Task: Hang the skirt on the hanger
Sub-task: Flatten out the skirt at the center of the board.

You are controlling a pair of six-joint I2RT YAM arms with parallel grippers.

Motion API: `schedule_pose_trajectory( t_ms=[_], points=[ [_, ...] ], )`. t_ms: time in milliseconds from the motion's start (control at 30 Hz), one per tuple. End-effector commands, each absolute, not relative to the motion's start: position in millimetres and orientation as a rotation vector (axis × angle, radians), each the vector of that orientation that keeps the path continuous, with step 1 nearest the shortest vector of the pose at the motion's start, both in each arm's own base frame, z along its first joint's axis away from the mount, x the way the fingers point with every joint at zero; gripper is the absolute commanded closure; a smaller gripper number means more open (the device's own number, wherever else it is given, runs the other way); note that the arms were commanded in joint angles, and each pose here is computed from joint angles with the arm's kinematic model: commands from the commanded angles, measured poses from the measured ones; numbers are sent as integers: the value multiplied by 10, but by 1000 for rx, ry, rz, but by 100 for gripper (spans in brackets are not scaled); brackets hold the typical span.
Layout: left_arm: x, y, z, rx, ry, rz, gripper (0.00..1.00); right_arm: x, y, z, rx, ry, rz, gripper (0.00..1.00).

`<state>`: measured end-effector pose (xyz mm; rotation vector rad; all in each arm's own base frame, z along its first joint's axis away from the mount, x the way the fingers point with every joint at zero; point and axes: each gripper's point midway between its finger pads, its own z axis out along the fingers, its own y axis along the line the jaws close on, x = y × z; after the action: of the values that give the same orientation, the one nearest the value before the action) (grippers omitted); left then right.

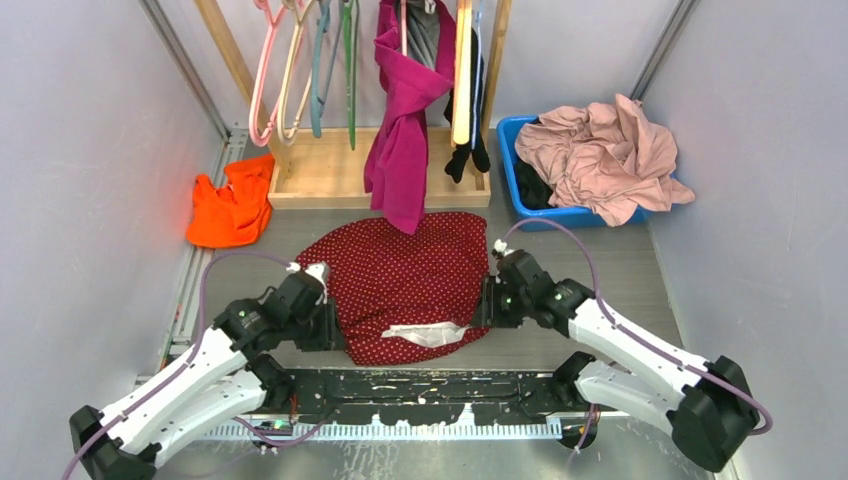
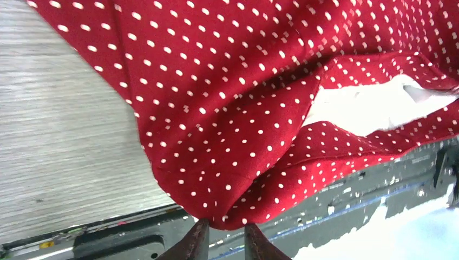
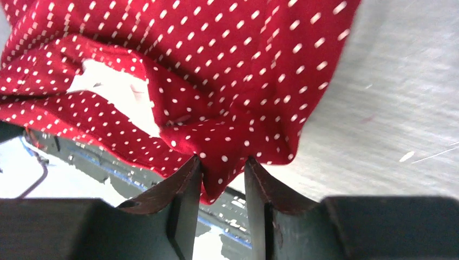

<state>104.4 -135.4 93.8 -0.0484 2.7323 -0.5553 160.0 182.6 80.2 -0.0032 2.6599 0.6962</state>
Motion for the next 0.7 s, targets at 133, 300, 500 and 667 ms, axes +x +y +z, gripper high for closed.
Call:
schedule_pose_trajectory(
  t_ms=[133, 300, 500, 667],
  points=[
    [873, -1645, 1342, -12, 2616, -764, 66, 1451, 2044, 1445, -26, 2456, 876, 53],
    [836, -1705, 1427, 59, 2643, -765, 64, 1453, 2031, 1561, -76, 2461, 843, 52],
    [1010, -1830, 1357, 111, 2662, -676, 63, 1670, 2162, 1568, -155, 2442, 744, 53],
    [1206, -1816, 1257, 129, 2673, -509, 63, 1867, 2428, 1519, -256, 2439, 669, 55]
  ],
)
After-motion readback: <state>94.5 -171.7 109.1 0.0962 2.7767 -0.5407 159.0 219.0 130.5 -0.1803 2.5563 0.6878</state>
